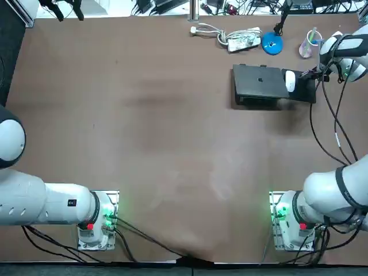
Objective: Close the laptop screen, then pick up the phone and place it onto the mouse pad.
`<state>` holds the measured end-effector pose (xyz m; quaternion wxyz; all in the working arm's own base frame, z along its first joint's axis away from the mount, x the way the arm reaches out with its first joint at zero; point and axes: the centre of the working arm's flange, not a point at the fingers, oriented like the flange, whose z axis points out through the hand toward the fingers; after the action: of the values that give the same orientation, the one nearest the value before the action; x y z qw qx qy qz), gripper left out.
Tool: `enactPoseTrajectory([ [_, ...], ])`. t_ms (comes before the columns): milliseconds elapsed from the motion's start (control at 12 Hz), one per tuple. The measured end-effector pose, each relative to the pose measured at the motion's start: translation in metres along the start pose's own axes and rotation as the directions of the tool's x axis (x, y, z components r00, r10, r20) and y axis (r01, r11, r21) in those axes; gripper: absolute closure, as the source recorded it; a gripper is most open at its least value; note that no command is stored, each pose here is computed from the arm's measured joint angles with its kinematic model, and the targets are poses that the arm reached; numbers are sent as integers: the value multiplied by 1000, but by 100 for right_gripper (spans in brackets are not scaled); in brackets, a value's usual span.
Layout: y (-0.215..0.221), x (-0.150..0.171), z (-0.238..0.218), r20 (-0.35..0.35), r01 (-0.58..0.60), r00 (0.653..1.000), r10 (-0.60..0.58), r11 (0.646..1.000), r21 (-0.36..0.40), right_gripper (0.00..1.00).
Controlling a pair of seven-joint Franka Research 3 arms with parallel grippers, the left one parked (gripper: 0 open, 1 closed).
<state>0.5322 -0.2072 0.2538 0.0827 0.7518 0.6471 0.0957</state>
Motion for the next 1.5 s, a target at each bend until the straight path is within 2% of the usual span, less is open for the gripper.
enactPoseTrajectory([
  [667, -2, 0, 12, 10, -36, 999, 36, 999, -7, 75],
  [1250, -3, -1, 11, 2, -39, 999, 39, 999, 14, 1],
  [1500, 3, -3, -15, -24, -43, 999, 44, 998, 43, 0],
])
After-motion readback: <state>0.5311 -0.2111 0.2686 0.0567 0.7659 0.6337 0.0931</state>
